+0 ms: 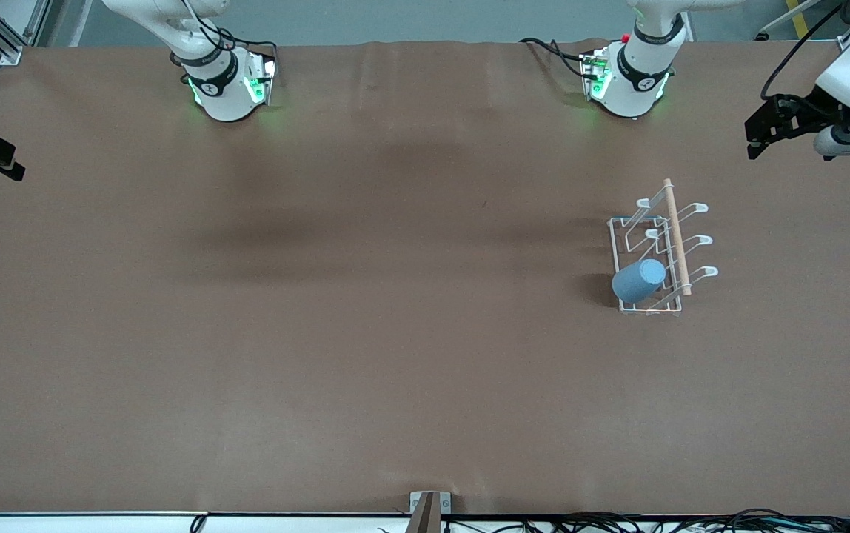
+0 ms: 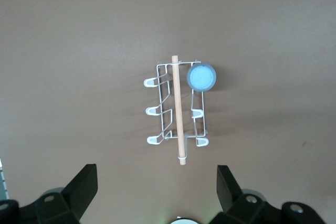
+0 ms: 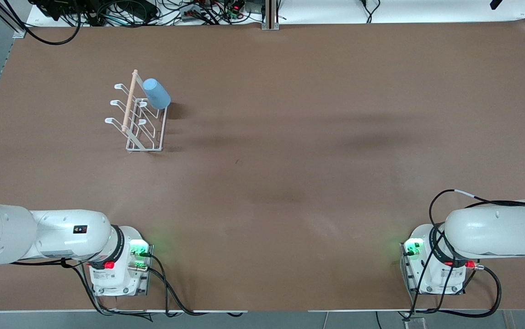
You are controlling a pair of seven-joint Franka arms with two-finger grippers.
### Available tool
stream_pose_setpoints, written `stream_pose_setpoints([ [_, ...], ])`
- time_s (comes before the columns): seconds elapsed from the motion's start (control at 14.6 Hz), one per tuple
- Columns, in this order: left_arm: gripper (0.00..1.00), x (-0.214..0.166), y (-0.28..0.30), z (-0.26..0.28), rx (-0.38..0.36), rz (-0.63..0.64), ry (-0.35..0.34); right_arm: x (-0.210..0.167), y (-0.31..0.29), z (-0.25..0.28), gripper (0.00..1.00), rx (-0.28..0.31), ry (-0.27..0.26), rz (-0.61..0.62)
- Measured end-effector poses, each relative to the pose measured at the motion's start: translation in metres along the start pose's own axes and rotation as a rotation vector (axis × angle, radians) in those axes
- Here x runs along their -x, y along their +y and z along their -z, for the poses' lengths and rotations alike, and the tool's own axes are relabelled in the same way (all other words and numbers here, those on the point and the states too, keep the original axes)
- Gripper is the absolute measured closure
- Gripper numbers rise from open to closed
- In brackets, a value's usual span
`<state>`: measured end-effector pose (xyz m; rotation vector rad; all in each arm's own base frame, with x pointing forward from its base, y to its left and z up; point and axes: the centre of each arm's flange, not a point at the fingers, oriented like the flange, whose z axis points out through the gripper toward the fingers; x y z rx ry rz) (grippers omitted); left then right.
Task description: Hang cup on cup holder
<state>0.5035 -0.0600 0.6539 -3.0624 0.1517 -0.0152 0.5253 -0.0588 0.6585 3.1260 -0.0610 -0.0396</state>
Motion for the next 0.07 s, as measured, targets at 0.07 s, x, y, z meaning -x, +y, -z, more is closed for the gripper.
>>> stream_pose_setpoints([
  [0.07,0.00,-0.0038,-0.0011,-0.0008,0.010,0.003,0.001,-0.0001,0.0003,-0.0002,0.00,0.000,0.000,0.000],
])
